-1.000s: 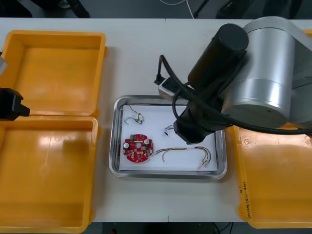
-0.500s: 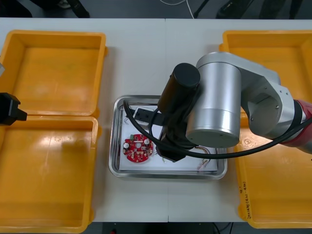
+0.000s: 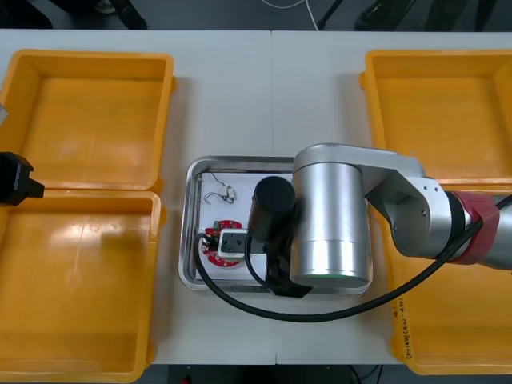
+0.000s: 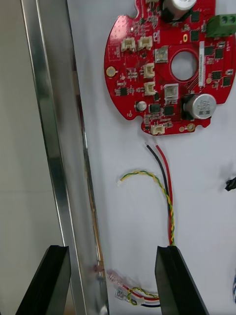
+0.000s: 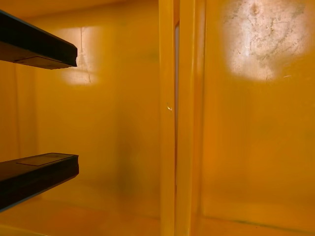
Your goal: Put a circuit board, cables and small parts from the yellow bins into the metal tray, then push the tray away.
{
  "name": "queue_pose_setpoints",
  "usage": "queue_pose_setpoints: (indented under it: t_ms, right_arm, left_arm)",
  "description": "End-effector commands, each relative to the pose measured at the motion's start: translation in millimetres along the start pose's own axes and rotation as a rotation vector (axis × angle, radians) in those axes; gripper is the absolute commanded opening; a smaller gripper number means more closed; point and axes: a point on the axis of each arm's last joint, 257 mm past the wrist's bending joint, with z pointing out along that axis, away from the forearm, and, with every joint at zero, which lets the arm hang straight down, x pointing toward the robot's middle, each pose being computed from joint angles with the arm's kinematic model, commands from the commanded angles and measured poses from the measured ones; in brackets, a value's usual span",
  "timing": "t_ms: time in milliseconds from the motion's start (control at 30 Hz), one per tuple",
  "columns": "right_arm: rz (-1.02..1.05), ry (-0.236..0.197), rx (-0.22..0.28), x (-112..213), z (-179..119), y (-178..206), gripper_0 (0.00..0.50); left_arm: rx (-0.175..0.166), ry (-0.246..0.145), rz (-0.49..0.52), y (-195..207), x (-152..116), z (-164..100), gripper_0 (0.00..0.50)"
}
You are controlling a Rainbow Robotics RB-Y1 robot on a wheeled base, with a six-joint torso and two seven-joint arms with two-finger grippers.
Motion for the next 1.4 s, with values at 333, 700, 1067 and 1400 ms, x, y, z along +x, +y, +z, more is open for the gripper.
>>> queue_pose_setpoints:
  t_ms: [333,700,1067,1400]
  right_arm:
    - [-0.075,0.012,0.043,-17.6,22.8,14.8,0.5]
    - [-0.053,-0.008,0.037,-25.3,33.5,32.8,0.5]
    - [-0.046,0.022,0.017,-10.7,47.5,48.9,0.5]
    - [-0.065,0.033,0.067,-7.3,54.6,47.4,0.5]
  left_arm:
    - [-0.05,-0.018,0.077,16.8,-1.2,-14.6,0.5]
    - [-0.05,-0.018,0.077,16.8,-1.2,-14.6,0.5]
    - [-0.05,-0.018,0.077,16.8,-1.2,-14.6,0.5]
    - [-0.05,-0.018,0.077,16.8,-1.2,-14.6,0.5]
